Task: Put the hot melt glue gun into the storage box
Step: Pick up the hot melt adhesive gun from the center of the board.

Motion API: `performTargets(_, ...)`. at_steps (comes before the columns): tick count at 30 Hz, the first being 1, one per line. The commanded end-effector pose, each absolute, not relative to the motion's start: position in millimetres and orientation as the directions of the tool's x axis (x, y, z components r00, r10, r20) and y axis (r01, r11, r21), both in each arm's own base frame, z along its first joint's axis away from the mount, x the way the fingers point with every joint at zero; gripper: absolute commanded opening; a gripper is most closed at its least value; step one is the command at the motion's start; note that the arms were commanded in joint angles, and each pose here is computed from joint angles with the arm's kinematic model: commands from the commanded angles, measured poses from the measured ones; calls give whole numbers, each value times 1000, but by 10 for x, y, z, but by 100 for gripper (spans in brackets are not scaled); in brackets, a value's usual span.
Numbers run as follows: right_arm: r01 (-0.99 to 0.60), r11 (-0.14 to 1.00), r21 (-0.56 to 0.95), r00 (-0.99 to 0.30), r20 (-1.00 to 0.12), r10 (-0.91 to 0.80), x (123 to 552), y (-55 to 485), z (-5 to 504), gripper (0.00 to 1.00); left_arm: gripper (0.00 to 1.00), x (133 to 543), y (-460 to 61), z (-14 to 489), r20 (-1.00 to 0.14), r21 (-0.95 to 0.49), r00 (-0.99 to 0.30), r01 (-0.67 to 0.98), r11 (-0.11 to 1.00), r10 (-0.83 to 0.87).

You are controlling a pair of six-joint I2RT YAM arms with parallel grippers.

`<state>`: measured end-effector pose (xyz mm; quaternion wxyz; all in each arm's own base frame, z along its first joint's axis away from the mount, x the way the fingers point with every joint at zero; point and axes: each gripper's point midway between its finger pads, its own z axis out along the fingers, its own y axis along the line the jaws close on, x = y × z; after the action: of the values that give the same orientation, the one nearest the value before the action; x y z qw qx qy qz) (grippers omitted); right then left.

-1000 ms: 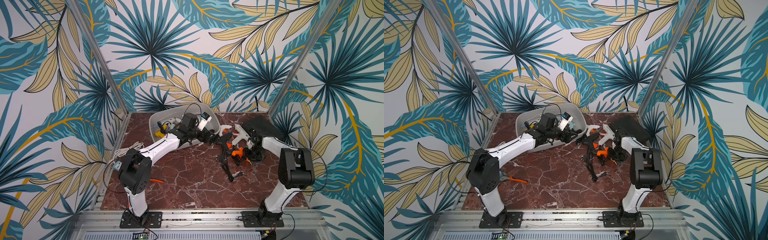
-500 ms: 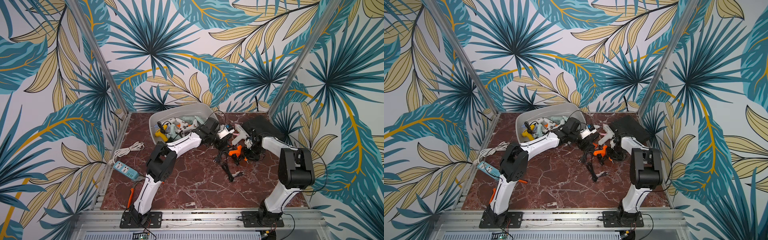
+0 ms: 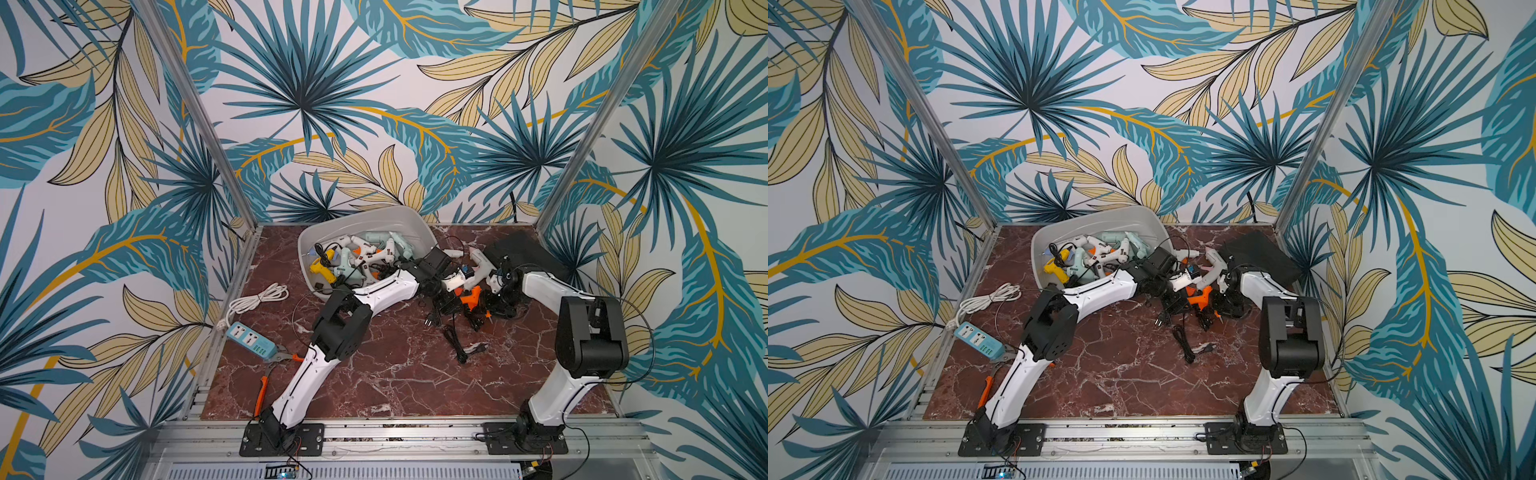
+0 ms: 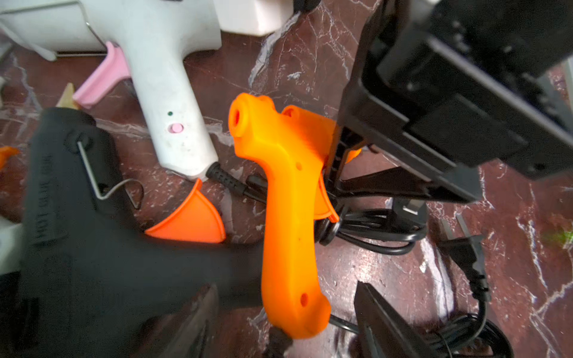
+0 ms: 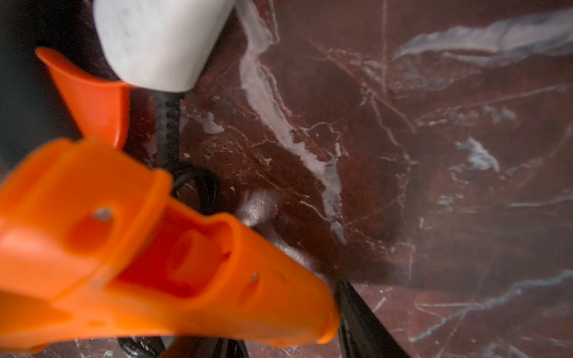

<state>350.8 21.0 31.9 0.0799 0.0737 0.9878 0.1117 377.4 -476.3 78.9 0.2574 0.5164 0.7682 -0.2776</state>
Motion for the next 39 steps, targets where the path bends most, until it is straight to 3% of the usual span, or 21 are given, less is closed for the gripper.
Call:
performTargets(1,114,960,255,-977,-149,156,3569,284,319,56,70,3872,-4781,717,-675,-144,-343,930,339,654)
performTargets(18,90,961,263,-978,-160,135,3607,384,332,56,50,3849,-4953,663,-680,-222,-377,923,313,629)
performTargets(25,90,959,269,-975,-173,139,3647,412,355,56,17,3810,-4906,653,-664,-216,-369,927,306,650)
performTargets(30,80,956,282,-971,-193,138,3650,442,479,56,0,3877,-4886,866,-694,-166,-342,932,321,634)
performTargets(39,100,958,270,-927,-323,188,3585,368,1218,70,0,4045,-4693,1856,-814,-30,-286,890,455,505)
